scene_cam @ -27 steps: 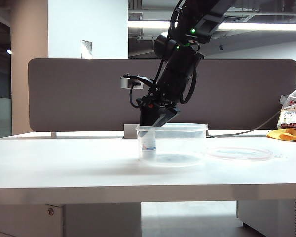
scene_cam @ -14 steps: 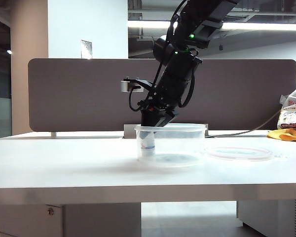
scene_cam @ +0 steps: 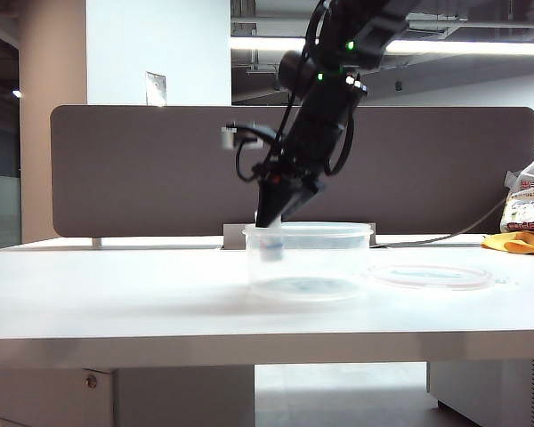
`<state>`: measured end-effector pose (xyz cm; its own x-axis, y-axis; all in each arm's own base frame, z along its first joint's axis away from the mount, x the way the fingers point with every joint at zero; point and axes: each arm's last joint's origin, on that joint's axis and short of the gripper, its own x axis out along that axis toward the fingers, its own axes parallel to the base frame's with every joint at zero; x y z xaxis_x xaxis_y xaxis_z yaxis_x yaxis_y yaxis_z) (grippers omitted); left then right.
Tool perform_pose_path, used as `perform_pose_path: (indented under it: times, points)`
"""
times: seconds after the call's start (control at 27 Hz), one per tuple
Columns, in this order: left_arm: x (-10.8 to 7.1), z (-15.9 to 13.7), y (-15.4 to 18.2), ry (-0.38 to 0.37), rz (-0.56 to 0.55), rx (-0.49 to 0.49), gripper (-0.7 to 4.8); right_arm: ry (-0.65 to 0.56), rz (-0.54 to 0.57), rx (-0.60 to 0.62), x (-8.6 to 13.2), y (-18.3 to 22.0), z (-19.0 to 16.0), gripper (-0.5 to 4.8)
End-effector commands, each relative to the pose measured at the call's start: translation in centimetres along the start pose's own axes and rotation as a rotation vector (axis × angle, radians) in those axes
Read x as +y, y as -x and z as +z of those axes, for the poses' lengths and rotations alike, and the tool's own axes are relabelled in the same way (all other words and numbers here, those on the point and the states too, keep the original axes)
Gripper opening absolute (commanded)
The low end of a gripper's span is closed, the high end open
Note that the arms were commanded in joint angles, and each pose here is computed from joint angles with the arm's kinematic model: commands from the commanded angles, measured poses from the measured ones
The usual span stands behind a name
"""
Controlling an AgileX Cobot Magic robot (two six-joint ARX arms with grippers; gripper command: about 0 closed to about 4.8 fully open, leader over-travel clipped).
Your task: Remove the lid of the round box, pick up the small white medicine bottle inside, and place it on the table.
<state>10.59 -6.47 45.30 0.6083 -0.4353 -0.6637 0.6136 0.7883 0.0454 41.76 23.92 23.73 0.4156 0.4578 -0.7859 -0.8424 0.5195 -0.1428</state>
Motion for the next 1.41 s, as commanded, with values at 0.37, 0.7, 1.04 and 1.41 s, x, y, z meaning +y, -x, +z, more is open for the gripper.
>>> perform_pose_path:
  times: [0.37, 0.7, 1.04, 1.41]
  points:
    - [0.0, 0.1, 0.1, -0.006, 0.002, -0.012, 1.11, -0.154, 0.086, -0.256, 1.3, 6.6, 3.8, 1.11]
    - [0.0, 0.0, 0.1, -0.004, 0.000, -0.005, 1.11, -0.071, 0.217, -0.196, 8.0, 4.5, 5.7, 0.84]
    - [0.0, -0.1, 0.1, -0.001, -0.002, 0.007, 1.11, -0.131, 0.282, 0.042, 9.5, -0.9, 3.1, 0.84]
    - [0.0, -0.1, 0.1, -0.004, -0.001, 0.007, 1.11, -0.151, 0.259, 0.076, 9.4, -3.3, 2.3, 0.84]
